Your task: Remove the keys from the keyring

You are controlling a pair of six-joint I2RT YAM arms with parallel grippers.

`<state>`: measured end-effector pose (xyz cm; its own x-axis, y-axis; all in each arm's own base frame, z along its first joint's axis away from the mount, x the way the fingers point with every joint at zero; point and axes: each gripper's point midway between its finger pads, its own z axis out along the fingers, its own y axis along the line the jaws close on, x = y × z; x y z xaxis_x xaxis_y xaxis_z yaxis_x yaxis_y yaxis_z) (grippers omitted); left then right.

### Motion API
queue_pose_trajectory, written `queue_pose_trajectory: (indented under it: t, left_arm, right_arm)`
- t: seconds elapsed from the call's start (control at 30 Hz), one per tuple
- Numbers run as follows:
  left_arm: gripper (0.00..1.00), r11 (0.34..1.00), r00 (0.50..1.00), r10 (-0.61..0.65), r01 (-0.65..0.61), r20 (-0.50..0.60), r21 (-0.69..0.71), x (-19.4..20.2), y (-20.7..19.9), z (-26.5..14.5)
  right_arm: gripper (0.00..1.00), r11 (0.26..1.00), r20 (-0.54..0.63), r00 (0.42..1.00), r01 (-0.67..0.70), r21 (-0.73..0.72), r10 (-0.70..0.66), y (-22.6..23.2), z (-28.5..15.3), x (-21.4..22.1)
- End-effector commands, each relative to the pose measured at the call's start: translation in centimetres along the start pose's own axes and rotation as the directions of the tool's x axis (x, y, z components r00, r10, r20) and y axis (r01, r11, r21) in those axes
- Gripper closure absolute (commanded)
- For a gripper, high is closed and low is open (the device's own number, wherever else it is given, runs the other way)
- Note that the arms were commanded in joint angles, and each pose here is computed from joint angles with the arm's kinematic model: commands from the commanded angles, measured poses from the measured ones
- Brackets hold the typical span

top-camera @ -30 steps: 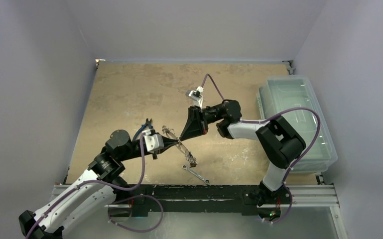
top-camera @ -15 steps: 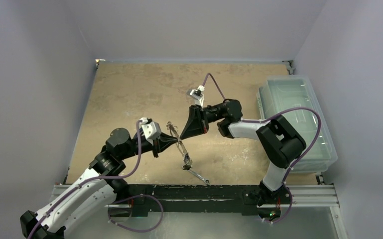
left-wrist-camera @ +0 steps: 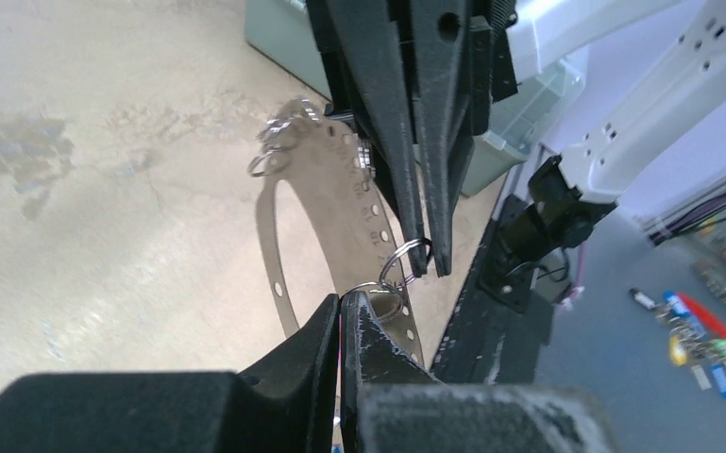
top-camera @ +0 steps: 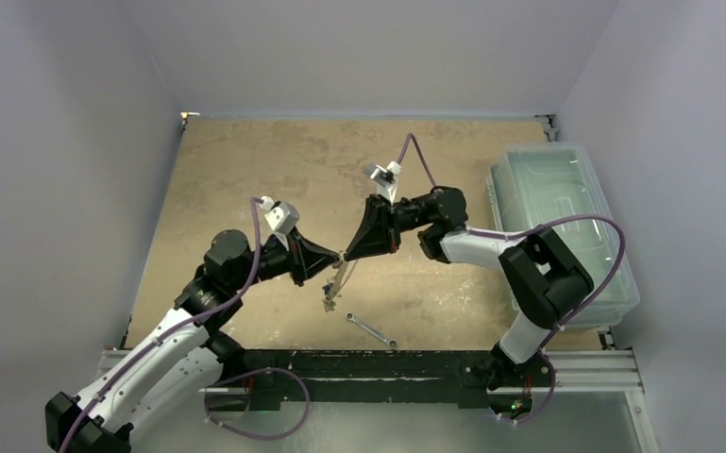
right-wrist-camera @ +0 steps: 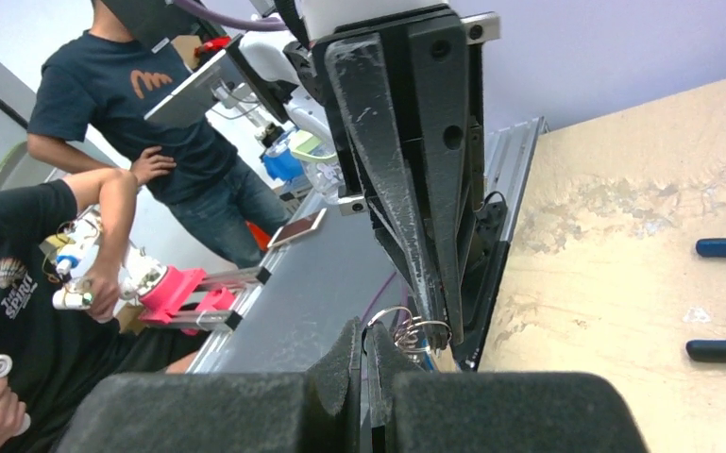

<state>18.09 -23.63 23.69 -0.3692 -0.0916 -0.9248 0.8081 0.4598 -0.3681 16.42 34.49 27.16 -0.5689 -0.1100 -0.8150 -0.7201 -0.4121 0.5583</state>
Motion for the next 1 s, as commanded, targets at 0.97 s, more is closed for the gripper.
queue_pose_trajectory:
  t: [0.97]
  left_arm:
    - [1.00, 0.638, 0.653, -0.757, 0.750, 0.037, -0.172, 1.7, 3.9, 0.0]
  right_arm:
    - [1.00, 0.957, -0.092, 0.968, 0.246, 0.156, -0.234, -3.4, -0.2, -1.5]
